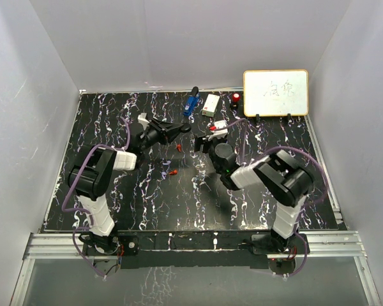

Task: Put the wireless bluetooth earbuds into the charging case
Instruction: Close the charging case, then place the charging case at the center of the board.

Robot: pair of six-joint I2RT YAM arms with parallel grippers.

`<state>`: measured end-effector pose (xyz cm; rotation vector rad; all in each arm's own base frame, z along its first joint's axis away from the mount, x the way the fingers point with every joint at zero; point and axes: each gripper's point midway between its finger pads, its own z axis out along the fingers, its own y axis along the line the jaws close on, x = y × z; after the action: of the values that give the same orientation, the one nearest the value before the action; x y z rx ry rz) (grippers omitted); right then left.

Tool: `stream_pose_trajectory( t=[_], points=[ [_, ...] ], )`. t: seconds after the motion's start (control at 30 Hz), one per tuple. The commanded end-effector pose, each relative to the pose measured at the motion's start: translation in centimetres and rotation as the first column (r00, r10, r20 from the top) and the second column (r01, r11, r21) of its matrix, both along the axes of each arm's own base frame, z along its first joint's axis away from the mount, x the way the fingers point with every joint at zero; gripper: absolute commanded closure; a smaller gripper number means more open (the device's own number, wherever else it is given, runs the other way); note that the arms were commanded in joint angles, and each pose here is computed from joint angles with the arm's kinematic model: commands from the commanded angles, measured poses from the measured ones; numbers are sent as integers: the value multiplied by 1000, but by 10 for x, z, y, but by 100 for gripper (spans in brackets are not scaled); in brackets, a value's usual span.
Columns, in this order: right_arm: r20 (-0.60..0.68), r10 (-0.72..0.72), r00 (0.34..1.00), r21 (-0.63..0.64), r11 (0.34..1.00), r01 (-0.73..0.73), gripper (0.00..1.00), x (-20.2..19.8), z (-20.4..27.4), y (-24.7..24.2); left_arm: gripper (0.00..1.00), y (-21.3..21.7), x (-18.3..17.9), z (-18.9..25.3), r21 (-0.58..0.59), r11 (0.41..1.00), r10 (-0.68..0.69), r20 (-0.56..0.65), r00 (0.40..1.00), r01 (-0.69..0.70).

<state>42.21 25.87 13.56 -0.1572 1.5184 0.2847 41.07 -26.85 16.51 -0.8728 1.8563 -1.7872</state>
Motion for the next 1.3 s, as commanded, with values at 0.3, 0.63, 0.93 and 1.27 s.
stream_pose_trajectory(
  t=[0.3,0.63,0.93,1.27],
  points=[
    [-363,17,931,-44,998,-36,27,-17,43,-29,100,95,46,-50,260,959,120,-1,993,-116],
    [-575,6,818,-97,992,-75,29,-42,-7,-34,100,105,61,-93,344,935,115,-60,992,-88],
    [-686,-72,724,-122,992,-17,28,-63,-34,-49,82,113,64,-107,386,920,108,-77,991,-71],
    [-738,-174,652,-192,980,44,26,-77,-65,-73,46,120,59,-111,404,913,101,-100,990,-53]
  ],
)
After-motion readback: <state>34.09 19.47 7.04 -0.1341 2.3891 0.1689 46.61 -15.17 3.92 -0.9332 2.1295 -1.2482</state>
